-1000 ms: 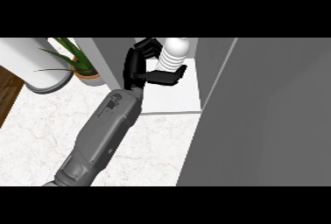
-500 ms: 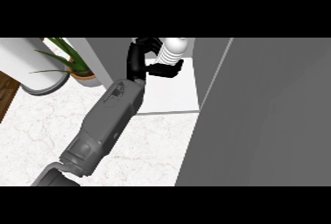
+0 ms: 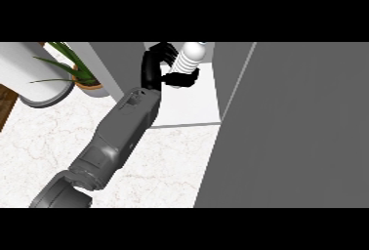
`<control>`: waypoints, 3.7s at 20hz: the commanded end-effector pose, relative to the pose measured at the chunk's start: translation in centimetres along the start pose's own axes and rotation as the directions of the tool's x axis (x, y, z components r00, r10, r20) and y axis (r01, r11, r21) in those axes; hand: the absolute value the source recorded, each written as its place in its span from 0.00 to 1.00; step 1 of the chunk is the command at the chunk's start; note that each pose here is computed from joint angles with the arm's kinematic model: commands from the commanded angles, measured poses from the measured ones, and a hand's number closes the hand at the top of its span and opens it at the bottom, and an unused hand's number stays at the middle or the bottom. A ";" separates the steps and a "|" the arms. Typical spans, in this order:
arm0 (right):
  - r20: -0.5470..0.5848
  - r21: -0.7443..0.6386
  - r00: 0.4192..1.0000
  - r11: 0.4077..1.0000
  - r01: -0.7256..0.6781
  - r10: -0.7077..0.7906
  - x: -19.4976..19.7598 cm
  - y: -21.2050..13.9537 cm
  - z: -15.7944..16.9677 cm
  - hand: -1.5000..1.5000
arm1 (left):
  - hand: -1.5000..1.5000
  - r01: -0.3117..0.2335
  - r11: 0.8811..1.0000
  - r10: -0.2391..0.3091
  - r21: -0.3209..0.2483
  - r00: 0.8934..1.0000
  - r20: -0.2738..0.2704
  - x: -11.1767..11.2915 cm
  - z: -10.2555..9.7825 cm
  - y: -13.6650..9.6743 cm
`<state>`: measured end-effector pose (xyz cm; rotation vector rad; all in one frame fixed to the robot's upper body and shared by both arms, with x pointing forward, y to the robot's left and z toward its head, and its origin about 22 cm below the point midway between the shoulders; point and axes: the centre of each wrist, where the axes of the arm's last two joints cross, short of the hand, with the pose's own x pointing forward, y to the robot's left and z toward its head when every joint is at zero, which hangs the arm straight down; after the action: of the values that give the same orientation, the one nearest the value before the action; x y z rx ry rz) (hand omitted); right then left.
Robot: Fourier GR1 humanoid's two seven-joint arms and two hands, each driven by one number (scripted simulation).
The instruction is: Pick up the bottled water, place it into the cabinet and close the cabinet
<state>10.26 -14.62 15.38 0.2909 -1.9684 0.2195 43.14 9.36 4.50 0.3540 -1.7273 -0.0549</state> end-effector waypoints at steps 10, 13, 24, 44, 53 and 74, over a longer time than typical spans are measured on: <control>0.029 0.011 0.999 1.000 0.019 -0.019 1.8 -0.4 0.9 0.00 | 0.00 0.122 0.992 -0.121 0.034 0.992 -0.017 -1.8 -1.3 3.3; 0.031 0.030 0.999 0.999 0.018 -0.019 1.7 -0.5 0.9 0.00 | 0.00 0.213 0.976 -0.212 0.042 0.977 -0.019 -3.3 -0.5 3.9; 0.040 0.033 0.998 0.999 0.040 -0.041 1.2 0.4 1.1 0.00 | 0.00 0.275 0.957 -0.275 0.090 0.961 -0.020 -4.4 1.6 1.4; 0.029 0.016 0.999 0.999 0.029 -0.030 2.4 -0.6 1.7 0.00 | 1.00 -0.309 0.929 0.343 -0.205 0.926 0.156 -2.1 0.7 1.0; 0.004 -0.036 0.999 0.998 -0.046 0.047 2.5 -1.6 1.7 0.00 | 1.00 -0.464 0.786 0.517 -0.408 0.856 0.021 -2.9 1.8 1.2; -0.090 0.195 0.995 0.981 -0.016 0.035 1.9 -0.6 2.3 1.00 | 1.00 -0.603 0.677 0.642 -0.422 0.764 -0.063 -6.6 11.6 8.0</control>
<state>9.39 -16.05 14.97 0.2714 -1.8954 0.3707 33.70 12.77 -1.20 -0.6409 -1.7989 -0.0139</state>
